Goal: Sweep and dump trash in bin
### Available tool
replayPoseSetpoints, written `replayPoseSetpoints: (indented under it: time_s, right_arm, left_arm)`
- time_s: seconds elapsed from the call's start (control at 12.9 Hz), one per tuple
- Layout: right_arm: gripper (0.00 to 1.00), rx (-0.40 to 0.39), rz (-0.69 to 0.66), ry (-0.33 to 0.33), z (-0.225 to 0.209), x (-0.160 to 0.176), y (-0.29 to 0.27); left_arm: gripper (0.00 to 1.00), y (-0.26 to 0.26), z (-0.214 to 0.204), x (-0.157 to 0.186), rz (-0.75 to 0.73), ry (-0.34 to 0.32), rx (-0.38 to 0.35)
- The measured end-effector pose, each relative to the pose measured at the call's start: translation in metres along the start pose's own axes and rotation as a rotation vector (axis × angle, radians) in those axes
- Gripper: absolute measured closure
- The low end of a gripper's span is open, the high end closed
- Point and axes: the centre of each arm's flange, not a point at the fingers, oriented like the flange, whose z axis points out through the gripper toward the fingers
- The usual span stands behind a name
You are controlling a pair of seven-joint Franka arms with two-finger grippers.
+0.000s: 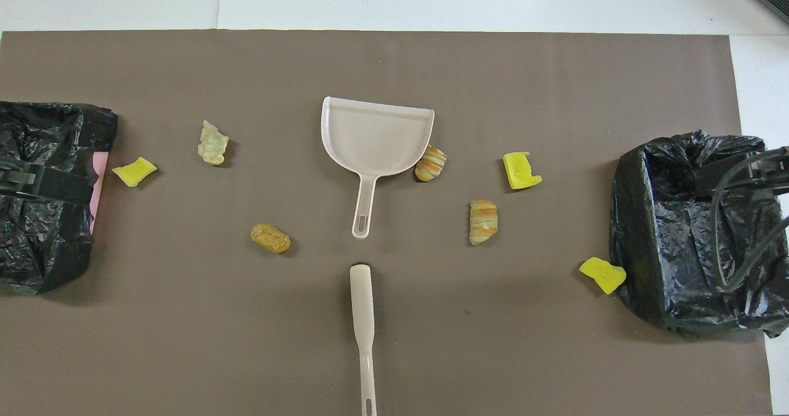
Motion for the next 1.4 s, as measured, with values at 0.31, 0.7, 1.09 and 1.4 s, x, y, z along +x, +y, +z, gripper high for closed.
replayPoseSetpoints:
  time_s: [0.31, 0.7, 1.09, 1.4]
  right_arm:
    - [0.0, 0.005, 0.02, -0.01, 0.001, -0.002, 0.01]
    - [0.0, 0.008, 0.007, -0.01, 0.0, -0.003, 0.004]
    - [0.0, 0.006, -0.038, 0.014, 0.006, 0.005, -0.021]
    - [0.0, 0.004, -0.099, 0.024, 0.023, 0.021, -0.076]
  left_arm:
    - [0.0, 0.0, 0.0, 0.0, 0.0, 0.0, 0.0]
    - [0.0, 0.005, 0.005, -0.001, 0.004, -0.006, -0.001]
    - [0.0, 0.054, 0.028, -0.029, -0.063, -0.027, -0.059]
    - [0.0, 0.128, 0.061, -0.073, -0.065, -0.045, -0.057]
